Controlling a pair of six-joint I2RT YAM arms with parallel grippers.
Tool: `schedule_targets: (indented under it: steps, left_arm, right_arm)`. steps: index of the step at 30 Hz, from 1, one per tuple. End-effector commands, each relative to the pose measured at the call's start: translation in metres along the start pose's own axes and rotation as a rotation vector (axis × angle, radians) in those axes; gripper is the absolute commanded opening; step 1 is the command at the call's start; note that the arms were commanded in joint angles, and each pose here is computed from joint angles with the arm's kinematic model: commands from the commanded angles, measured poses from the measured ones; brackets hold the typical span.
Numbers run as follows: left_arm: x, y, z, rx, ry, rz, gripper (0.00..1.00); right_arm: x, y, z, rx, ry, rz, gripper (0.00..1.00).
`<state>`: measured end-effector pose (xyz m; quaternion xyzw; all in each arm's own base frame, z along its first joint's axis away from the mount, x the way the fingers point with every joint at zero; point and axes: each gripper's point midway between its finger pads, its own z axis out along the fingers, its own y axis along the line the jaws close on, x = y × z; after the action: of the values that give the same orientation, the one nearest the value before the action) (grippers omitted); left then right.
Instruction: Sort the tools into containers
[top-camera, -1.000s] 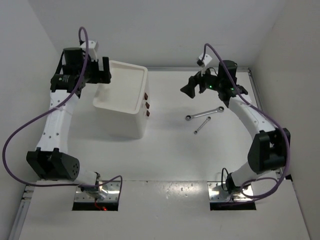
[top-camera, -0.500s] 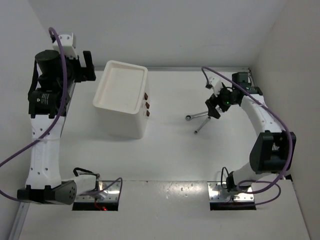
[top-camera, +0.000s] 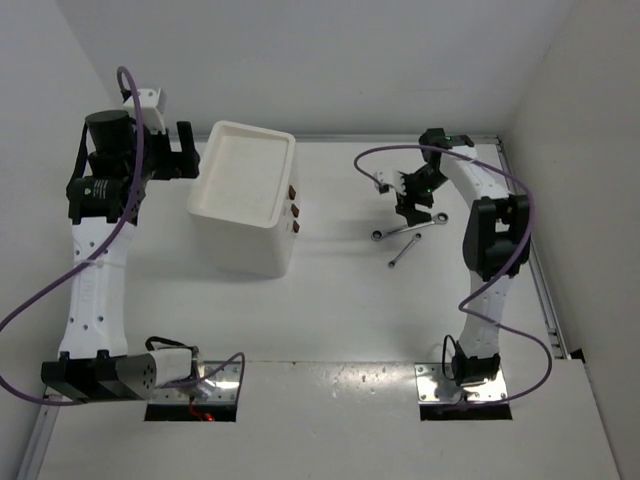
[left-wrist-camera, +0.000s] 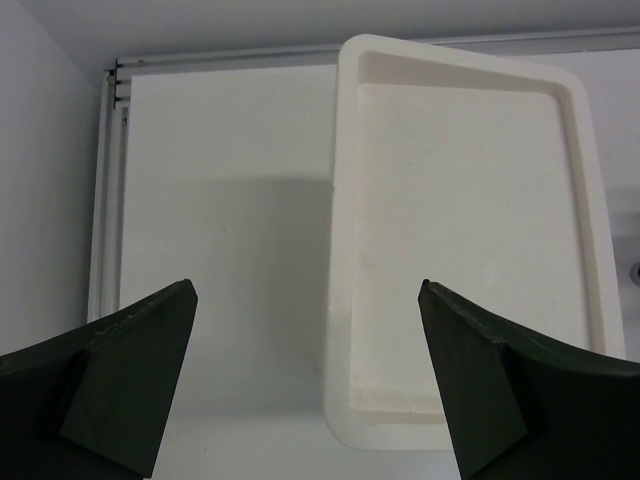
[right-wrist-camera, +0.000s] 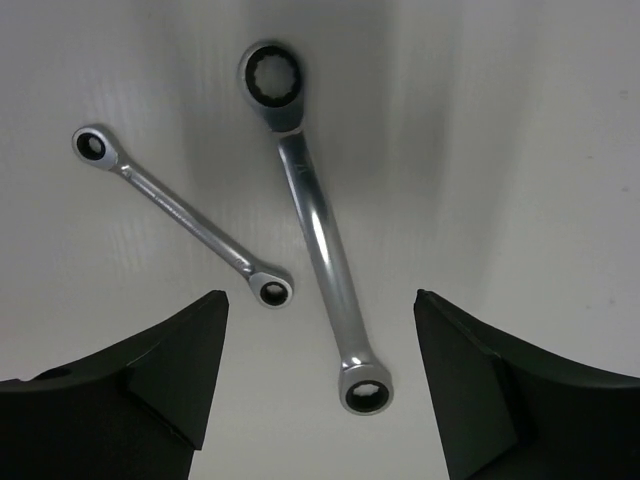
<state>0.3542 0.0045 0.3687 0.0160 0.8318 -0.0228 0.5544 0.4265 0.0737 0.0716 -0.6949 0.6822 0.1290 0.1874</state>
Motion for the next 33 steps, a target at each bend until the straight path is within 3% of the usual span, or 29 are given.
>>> schedule_targets:
  steps: [1, 8, 17, 33]
  left_arm:
    - [0.006, 0.003, 0.008, 0.008, 0.005, -0.021, 1.00]
    - [0.017, 0.010, 0.019, 0.009, 0.018, -0.053, 1.00]
    - [0.031, 0.015, 0.022, 0.014, 0.044, -0.070, 1.00]
    - [0.040, 0.018, 0.026, 0.018, 0.061, -0.082, 1.00]
  right_arm:
    - [0.011, 0.008, 0.002, -0.071, 0.104, -0.074, 0.75]
    - [0.030, 0.005, 0.026, -0.094, 0.191, -0.066, 0.71]
    - [0.018, -0.007, 0.059, -0.076, 0.194, -0.024, 0.67]
    - [0.039, -0.016, 0.074, -0.057, 0.268, -0.030, 0.57]
